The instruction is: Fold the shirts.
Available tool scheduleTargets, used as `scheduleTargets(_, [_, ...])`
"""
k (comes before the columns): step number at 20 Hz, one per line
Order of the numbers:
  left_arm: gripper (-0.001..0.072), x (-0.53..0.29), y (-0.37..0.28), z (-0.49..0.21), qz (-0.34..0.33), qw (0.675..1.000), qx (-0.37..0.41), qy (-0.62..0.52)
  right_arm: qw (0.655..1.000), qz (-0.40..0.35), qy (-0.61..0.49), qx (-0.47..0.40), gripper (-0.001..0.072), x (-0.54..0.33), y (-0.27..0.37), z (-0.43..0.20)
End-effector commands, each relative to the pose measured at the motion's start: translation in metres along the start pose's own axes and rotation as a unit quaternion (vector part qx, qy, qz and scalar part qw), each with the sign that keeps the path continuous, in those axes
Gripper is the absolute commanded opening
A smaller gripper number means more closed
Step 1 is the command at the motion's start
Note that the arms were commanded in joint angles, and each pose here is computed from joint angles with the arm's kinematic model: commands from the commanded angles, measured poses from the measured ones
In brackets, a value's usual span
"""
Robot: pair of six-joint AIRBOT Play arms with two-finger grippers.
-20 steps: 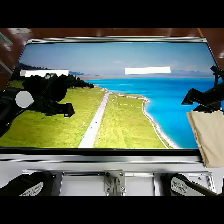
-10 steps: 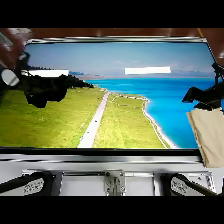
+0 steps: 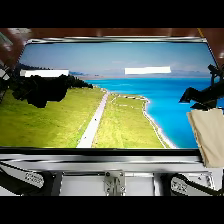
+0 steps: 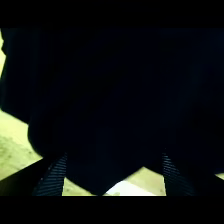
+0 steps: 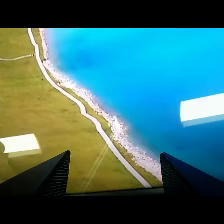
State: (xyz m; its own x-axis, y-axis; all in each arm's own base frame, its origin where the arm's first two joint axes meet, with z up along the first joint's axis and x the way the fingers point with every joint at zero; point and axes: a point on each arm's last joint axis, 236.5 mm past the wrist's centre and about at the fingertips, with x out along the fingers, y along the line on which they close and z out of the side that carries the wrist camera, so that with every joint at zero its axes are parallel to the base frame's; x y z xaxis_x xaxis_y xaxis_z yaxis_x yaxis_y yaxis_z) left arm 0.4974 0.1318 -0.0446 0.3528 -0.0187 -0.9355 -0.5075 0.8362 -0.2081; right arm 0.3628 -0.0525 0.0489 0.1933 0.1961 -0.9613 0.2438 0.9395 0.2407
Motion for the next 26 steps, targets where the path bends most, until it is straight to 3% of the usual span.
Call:
scheduleTargets(1, [0.0715,0.043,0.015,0.0,0.004,1.0,-0.017,0.012,0.999,0.025,0.033,0.008,0.0684,0.015,0.008,-0.006])
scheduleTargets(3, [0.0702,0.052,0.016,0.003,0.004,1.0,-0.019,0.007,0.999,0.038,0.037,0.01,0.0683,0.016,0.014,-0.007])
scheduleTargets(4, [0.0545,0.054,0.016,0.002,0.004,1.0,-0.019,0.007,0.998,0.044,0.037,0.01,0.0683,0.016,0.017,-0.007])
scheduleTargets(5, [0.0277,0.053,0.016,0.003,0.004,1.0,-0.019,0.006,0.998,0.047,0.039,0.01,0.0683,0.015,0.018,-0.008])
scheduleTargets(6, [0.0073,0.05,0.013,0.003,0.002,1.0,-0.018,0.004,0.998,0.049,0.043,0.01,0.0683,0.015,0.019,-0.009])
scheduleTargets(7, [0.004,0.043,0.007,0.006,-0.004,1.0,-0.016,-0.002,0.998,0.05,0.047,0.01,0.0683,0.015,0.019,-0.011])
scheduleTargets(11, [0.0038,-0.044,-0.059,0.039,-0.046,0.992,0.06,-0.099,0.996,0.06,0.063,-0.003,0.0683,0.013,0.024,-0.019])
scheduleTargets(14, [0.0038,-0.164,-0.144,0.037,-0.107,0.962,0.152,-0.2,0.995,0.072,0.061,-0.028,0.0683,0.013,0.029,-0.019])
scheduleTargets(17, [0.0038,-0.311,-0.222,-0.02,-0.2,0.907,0.225,-0.294,0.992,0.104,0.057,-0.045,0.0683,-0.002,0.047,-0.025])
scheduleTargets(21, [0.0038,-0.466,-0.266,-0.137,-0.339,0.819,0.296,-0.356,0.988,0.113,-0.042,-0.095,0.0683,-0.065,0.07,-0.031])
scheduleTargets(24, [0.0038,-0.505,-0.275,-0.201,-0.402,0.784,0.335,-0.333,0.975,0.102,-0.155,-0.123,0.0683,-0.128,0.085,-0.04])
scheduleTargets(26, [0.0038,-0.485,-0.283,-0.231,-0.404,0.79,0.363,-0.283,0.966,0.093,-0.198,-0.14,0.0683,-0.158,0.092,-0.057])
